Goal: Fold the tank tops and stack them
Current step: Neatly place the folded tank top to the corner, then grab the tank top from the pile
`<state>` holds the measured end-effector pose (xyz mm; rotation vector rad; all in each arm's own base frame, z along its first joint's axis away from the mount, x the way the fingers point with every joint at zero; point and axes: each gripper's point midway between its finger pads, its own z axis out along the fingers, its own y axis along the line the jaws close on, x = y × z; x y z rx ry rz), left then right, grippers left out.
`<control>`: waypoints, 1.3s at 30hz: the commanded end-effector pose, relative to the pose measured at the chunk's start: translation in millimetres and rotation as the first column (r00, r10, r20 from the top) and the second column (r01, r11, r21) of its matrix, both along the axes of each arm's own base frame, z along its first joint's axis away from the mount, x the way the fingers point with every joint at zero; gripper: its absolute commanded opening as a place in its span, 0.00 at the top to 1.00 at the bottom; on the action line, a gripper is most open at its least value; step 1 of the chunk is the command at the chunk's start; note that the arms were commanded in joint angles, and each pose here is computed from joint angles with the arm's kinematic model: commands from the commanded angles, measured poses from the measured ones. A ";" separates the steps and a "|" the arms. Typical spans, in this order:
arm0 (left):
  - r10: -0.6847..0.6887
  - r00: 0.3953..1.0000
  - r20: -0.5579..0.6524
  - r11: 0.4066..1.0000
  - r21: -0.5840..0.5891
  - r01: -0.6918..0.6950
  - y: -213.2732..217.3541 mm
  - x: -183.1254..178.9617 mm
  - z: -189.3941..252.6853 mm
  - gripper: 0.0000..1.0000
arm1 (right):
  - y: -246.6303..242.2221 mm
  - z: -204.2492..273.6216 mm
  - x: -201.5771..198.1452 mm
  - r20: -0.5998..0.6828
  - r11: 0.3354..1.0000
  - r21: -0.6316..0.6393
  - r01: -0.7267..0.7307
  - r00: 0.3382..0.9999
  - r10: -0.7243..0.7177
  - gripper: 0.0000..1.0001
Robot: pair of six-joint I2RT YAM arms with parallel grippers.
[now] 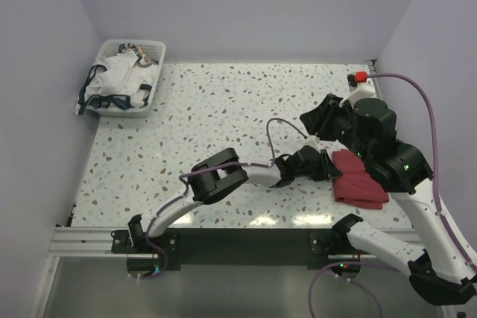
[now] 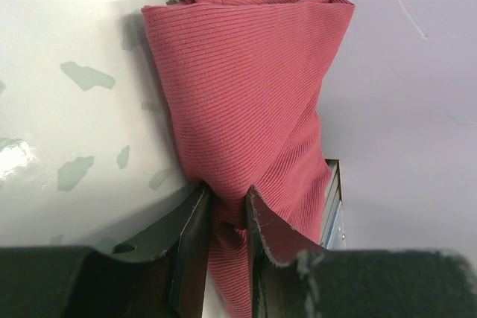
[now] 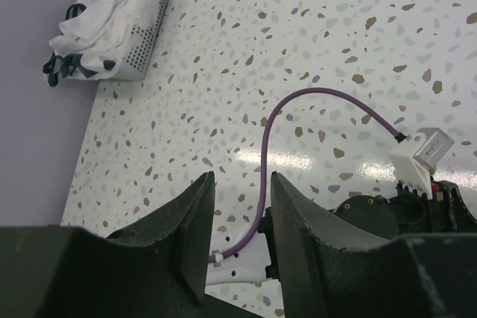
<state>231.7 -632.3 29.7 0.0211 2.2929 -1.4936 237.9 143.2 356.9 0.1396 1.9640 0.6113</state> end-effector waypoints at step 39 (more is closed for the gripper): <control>0.200 0.935 0.293 0.966 0.099 -0.238 211.4 50.2 108.0 0.41 | 7.0 -5.3 19.7 0.019 0.998 -0.063 -0.007 1.000 0.008 0.57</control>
